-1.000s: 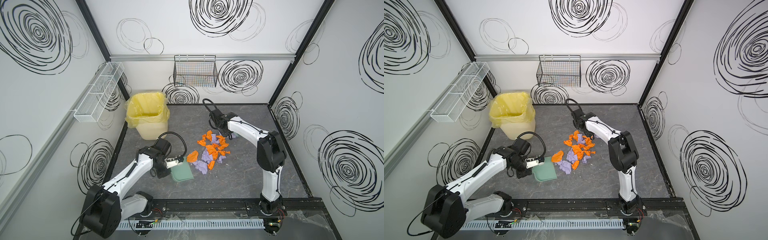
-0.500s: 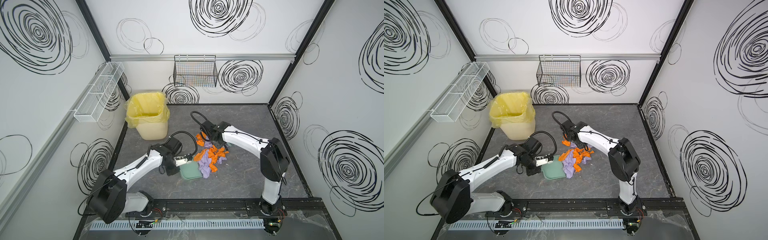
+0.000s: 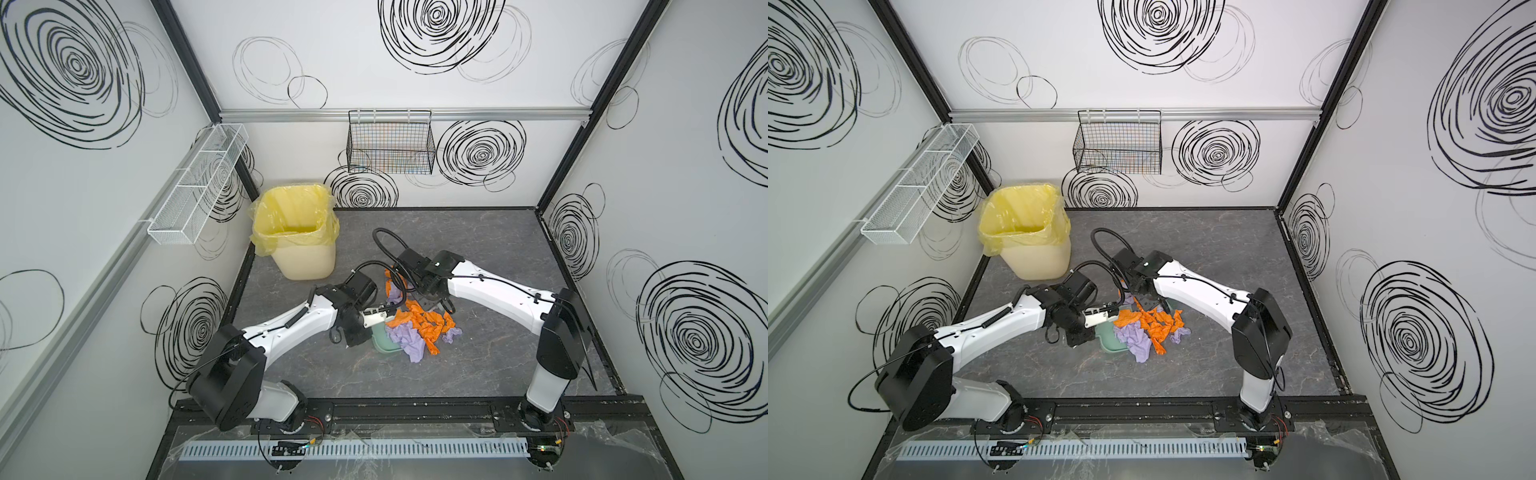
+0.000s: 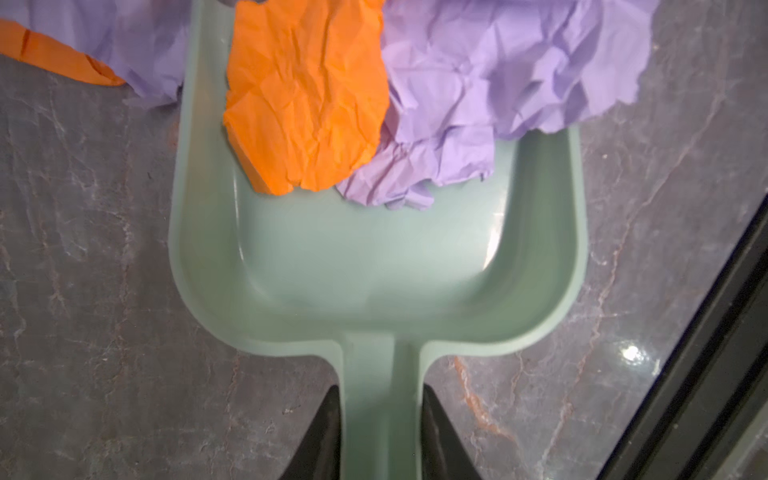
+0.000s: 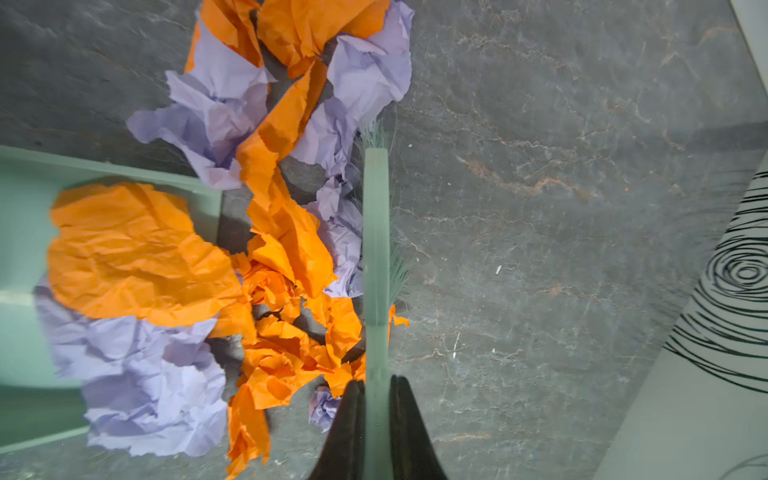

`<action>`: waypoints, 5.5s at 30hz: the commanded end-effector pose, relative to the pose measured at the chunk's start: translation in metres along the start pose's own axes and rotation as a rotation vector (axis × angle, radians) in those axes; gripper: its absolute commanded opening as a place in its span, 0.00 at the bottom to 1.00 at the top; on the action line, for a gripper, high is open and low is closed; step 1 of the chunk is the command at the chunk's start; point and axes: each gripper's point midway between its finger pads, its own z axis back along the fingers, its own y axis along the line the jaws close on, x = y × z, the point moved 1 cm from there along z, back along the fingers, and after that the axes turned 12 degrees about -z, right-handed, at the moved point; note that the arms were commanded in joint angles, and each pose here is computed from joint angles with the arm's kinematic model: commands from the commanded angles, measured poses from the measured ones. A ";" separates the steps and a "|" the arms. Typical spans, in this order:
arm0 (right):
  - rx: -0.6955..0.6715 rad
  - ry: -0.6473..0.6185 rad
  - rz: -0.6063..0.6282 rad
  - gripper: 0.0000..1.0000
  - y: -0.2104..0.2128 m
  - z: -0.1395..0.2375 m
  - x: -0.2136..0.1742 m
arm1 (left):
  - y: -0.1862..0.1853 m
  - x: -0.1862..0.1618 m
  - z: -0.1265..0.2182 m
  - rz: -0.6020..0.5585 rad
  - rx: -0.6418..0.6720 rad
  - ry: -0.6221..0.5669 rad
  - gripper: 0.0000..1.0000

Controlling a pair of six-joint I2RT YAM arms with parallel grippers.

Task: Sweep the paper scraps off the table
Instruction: 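Sweep the scraps into the dustpan with the right gripper's brush, then lift the filled dustpan toward the bin while the right gripper draws back, then tip the green dustpan over the yellow bin with the left gripper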

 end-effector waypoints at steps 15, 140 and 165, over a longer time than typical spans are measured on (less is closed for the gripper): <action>0.317 0.016 -0.164 0.00 0.026 0.038 -0.002 | 0.013 0.035 -0.001 0.003 0.003 -0.123 0.00; 0.301 -0.195 -0.542 0.00 -0.107 0.034 -0.058 | 0.277 -0.153 0.351 -0.130 0.817 0.540 0.00; 0.319 -0.268 -0.539 0.00 -0.111 0.057 -0.032 | 0.262 -0.155 0.398 -0.244 1.035 0.672 0.00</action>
